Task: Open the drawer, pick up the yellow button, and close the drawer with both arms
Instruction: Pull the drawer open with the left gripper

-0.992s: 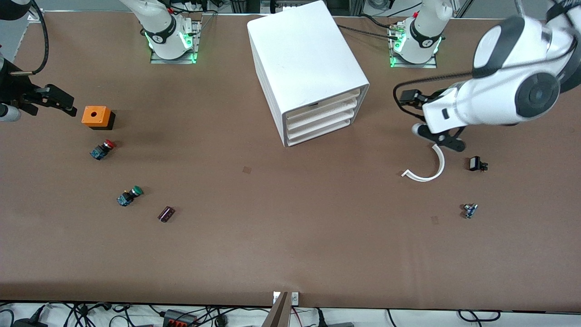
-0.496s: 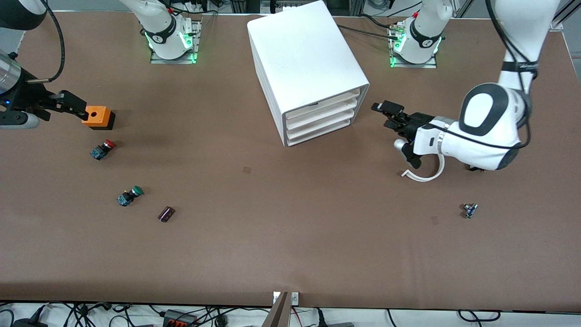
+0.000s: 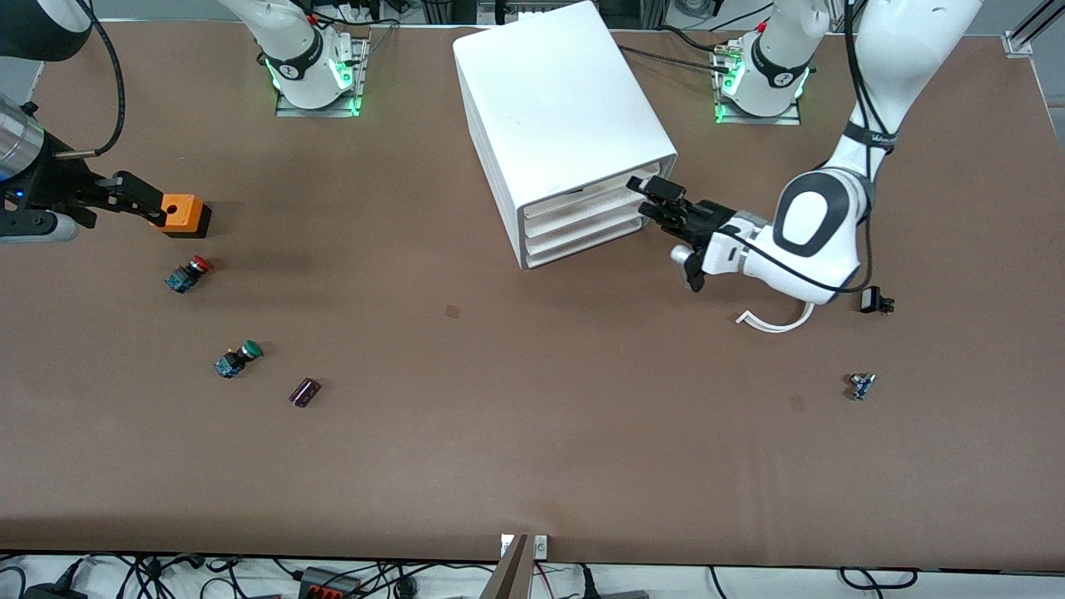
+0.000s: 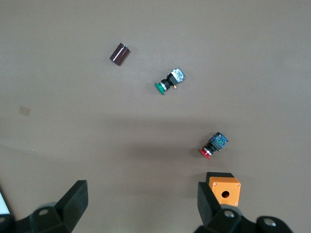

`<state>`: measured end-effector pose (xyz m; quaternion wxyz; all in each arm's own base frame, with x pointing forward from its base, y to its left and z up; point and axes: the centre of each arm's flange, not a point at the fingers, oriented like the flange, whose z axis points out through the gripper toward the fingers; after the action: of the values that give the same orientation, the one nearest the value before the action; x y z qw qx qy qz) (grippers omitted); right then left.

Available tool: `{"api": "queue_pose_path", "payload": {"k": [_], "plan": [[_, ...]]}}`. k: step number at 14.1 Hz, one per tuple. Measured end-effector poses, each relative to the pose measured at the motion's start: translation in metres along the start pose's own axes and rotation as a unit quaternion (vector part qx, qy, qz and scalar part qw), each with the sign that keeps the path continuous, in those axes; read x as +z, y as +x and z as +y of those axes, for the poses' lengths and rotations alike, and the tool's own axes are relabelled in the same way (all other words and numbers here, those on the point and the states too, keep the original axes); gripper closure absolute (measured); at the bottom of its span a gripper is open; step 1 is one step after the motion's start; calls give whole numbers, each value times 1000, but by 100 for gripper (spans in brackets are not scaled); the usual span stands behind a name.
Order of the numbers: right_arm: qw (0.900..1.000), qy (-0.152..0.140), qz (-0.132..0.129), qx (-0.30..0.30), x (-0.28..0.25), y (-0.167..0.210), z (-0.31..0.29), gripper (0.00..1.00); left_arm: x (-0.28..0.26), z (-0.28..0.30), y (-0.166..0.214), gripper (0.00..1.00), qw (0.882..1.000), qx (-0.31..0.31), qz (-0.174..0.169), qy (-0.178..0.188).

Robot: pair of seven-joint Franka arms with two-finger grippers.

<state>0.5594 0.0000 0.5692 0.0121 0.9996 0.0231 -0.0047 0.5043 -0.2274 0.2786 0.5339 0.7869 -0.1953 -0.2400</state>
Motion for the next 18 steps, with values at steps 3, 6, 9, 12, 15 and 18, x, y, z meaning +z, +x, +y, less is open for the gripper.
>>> {"api": "queue_pose_path", "payload": {"k": [3, 6, 9, 12, 15, 18], "plan": [[1000, 0, -3, 0, 3, 1, 0, 0, 14, -7, -1, 19, 999, 24, -18, -15], [1000, 0, -5, 0, 6, 3, 0, 0, 22, -21, -3, 25, 999, 34, -26, -27], [1000, 0, -3, 0, 5, 4, 0, 0, 24, -24, -3, 54, 998, 35, -30, -32], [1000, 0, -3, 0, 5, 4, 0, 0, 19, -22, -2, 83, 998, 45, -25, -34], [1000, 0, -3, 1, 5, 4, 2, 0, 3, -26, 4, 84, 998, 54, -11, -36], [1000, 0, 1, 2, 3, 5, 2, 0, -27, -39, 21, 84, 998, 61, 11, -34]]}}
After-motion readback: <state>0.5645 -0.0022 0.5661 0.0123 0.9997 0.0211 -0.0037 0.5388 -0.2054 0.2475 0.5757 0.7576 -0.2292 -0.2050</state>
